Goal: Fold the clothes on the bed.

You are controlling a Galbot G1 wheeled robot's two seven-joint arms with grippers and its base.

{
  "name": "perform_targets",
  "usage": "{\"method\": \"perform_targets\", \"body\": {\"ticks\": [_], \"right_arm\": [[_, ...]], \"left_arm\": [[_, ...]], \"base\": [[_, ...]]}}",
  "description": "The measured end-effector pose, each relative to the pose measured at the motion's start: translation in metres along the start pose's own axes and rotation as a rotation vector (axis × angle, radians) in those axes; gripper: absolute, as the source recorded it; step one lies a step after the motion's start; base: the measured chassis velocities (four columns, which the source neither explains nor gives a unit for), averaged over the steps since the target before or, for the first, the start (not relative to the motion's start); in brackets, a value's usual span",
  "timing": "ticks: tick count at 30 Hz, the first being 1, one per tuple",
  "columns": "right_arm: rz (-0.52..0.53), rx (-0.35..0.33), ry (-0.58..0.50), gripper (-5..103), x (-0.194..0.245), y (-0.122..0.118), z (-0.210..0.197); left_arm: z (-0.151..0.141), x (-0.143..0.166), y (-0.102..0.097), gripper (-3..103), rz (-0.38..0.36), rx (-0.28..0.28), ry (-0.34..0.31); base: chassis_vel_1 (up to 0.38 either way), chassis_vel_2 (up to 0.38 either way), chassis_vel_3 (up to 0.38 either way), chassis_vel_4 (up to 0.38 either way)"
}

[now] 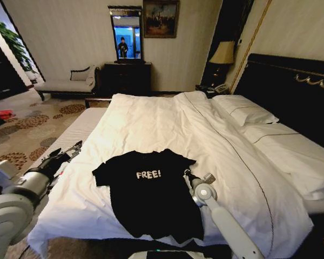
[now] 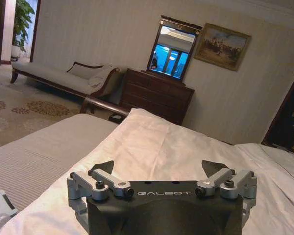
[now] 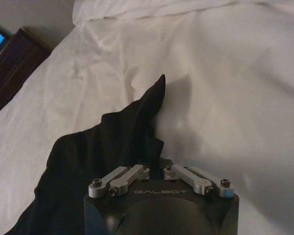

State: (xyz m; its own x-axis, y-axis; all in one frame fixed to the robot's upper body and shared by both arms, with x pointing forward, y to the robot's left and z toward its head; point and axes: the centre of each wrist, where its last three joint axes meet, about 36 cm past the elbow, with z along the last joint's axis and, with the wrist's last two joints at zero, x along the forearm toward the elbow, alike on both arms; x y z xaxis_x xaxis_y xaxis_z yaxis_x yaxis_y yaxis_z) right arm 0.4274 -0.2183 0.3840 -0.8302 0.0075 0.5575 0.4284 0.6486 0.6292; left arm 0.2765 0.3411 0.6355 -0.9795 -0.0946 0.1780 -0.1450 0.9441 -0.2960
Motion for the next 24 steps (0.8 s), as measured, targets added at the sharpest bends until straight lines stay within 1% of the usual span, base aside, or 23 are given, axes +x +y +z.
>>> {"method": "perform_targets", "body": {"ticks": [2, 3, 5, 8, 10, 11, 12, 14, 15, 16, 17, 19, 20, 21, 22, 24], "right_arm": [[-0.002, 0.000, -0.009, 9, 0.000, 0.000, 0.000], [-0.005, -0.004, -0.034, 4, 0.000, -0.001, 0.000], [-0.009, -0.017, -0.078, 1, 0.002, -0.002, -0.003], [-0.024, -0.023, -0.112, 0, 0.006, -0.002, -0.004], [-0.076, -0.010, -0.155, 0, 0.019, -0.001, -0.001], [-0.076, -0.010, -0.155, 0, 0.019, -0.001, -0.001], [-0.100, 0.001, -0.163, 0, 0.023, -0.001, 0.003], [-0.188, 0.045, -0.175, 0, 0.030, 0.000, 0.019], [-0.212, 0.059, -0.176, 0, 0.031, 0.001, 0.024], [-0.212, 0.059, -0.176, 0, 0.031, 0.001, 0.024], [-0.272, 0.098, -0.179, 0, 0.029, 0.003, 0.039], [-0.357, 0.150, -0.176, 0, 0.024, 0.005, 0.059], [-0.357, 0.150, -0.176, 0, 0.024, 0.005, 0.059], [-0.383, 0.166, -0.172, 0, 0.022, 0.005, 0.066], [-0.446, 0.205, -0.153, 0, 0.020, 0.005, 0.082], [-0.498, 0.242, -0.127, 0, 0.018, 0.003, 0.095]], "left_arm": [[0.000, 0.000, 0.000, 100, 0.000, -0.001, 0.000], [0.000, 0.000, 0.000, 100, 0.000, -0.001, 0.000], [0.000, 0.000, 0.000, 100, 0.000, -0.001, 0.000], [0.000, 0.000, 0.000, 100, 0.000, 0.000, -0.001], [0.001, 0.000, 0.000, 100, -0.002, 0.004, 0.000], [0.001, 0.000, 0.000, 100, -0.002, 0.004, 0.000], [0.002, 0.000, 0.000, 100, -0.003, 0.005, 0.002], [0.004, 0.000, 0.000, 100, -0.005, 0.005, 0.006], [0.004, 0.000, 0.000, 100, -0.006, 0.005, 0.007], [0.004, 0.000, 0.000, 100, -0.006, 0.005, 0.007], [0.005, 0.000, 0.001, 100, -0.009, 0.003, 0.010], [0.005, 0.001, 0.002, 100, -0.016, 0.000, 0.011], [0.005, 0.001, 0.002, 100, -0.016, 0.000, 0.011], [0.005, 0.001, 0.002, 100, -0.018, -0.001, 0.011], [0.005, 0.002, 0.003, 100, -0.024, -0.003, 0.011], [0.005, 0.002, 0.004, 100, -0.028, -0.004, 0.013]], "base": [[0.000, 0.000, 0.000, 0.000], [0.000, 0.000, 0.000, 0.000], [0.000, 0.000, 0.000, 0.000], [0.000, 0.000, 0.000, 0.000], [0.000, 0.000, 0.000, 0.000], [0.000, 0.000, 0.000, 0.000], [0.000, 0.000, 0.000, 0.000], [0.000, 0.000, 0.000, 0.000], [0.000, 0.000, 0.000, 0.000], [0.000, 0.000, 0.000, 0.000], [0.000, 0.000, 0.000, 0.000], [0.000, 0.000, 0.000, 0.000], [0.000, 0.000, 0.000, 0.000], [0.000, 0.000, 0.000, 0.000], [0.000, 0.000, 0.000, 0.000], [0.000, 0.000, 0.000, 0.000]]}}
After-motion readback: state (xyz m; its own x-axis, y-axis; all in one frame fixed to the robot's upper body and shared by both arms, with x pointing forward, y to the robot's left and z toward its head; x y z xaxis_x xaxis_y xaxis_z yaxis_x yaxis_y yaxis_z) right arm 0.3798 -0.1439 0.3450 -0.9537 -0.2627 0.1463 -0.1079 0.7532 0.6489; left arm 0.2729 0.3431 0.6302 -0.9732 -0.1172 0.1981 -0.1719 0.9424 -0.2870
